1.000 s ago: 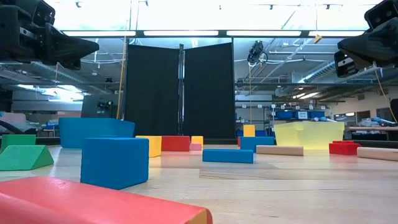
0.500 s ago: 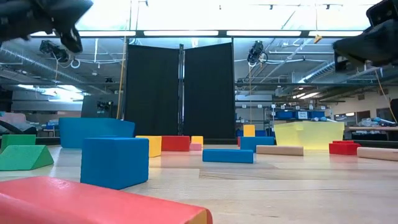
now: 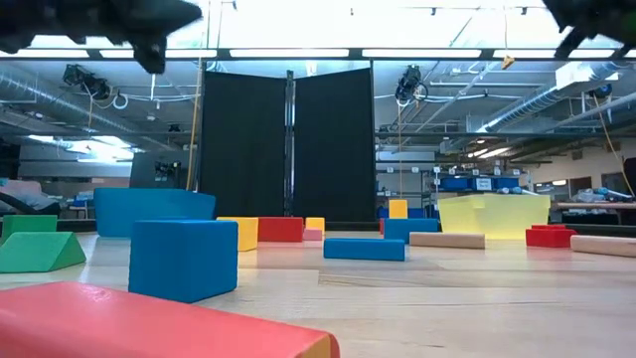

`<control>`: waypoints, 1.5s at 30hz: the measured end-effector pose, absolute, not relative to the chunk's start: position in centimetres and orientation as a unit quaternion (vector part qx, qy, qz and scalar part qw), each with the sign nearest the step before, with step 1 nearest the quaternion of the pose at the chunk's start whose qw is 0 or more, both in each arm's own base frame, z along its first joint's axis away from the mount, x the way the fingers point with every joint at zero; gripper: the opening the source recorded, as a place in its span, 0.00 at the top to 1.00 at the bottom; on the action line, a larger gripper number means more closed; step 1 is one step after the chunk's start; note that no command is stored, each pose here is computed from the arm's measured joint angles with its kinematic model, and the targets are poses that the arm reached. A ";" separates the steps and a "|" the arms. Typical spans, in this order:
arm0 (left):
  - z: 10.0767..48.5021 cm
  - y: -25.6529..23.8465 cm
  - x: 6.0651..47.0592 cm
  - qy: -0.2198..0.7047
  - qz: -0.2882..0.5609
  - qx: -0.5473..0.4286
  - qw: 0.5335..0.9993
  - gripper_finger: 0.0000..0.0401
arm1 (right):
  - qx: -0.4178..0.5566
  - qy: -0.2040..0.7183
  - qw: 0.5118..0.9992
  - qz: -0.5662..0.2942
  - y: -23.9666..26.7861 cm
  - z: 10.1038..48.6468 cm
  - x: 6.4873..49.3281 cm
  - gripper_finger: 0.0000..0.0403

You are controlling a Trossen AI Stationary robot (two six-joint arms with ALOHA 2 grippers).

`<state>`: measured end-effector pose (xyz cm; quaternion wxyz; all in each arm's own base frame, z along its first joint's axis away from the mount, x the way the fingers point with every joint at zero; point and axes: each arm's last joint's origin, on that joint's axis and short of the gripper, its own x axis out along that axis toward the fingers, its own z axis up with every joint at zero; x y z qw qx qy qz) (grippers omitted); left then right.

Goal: Sort blocks by size
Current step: Put the small blue block into the blue bin

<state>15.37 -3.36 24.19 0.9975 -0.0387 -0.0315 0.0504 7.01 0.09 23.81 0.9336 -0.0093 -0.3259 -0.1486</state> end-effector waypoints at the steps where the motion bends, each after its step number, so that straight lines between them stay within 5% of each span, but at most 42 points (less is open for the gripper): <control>1: 23.9 -3.4 15.8 -0.018 0.064 -0.036 0.997 0.94 | 0.013 -0.342 0.926 -0.160 -0.1 24.3 6.7 0.93; 7: 21.6 -3.4 17.4 0.143 0.150 -0.046 0.977 0.88 | 0.002 -0.231 0.960 -0.158 -0.1 26.7 7.1 0.93; 15: 22.0 -3.9 20.6 0.323 0.183 -0.020 0.928 0.63 | -0.002 -0.160 0.974 -0.163 0.1 30.2 9.6 0.93; 23: 20.1 -3.9 23.8 0.516 0.190 0.045 0.834 0.43 | -0.084 -0.082 0.977 -0.176 0.4 29.5 13.3 0.93; 45: 17.8 -0.4 25.7 0.611 0.130 0.031 0.780 0.36 | -0.090 -0.025 0.981 -0.167 0.8 27.5 17.1 0.93</control>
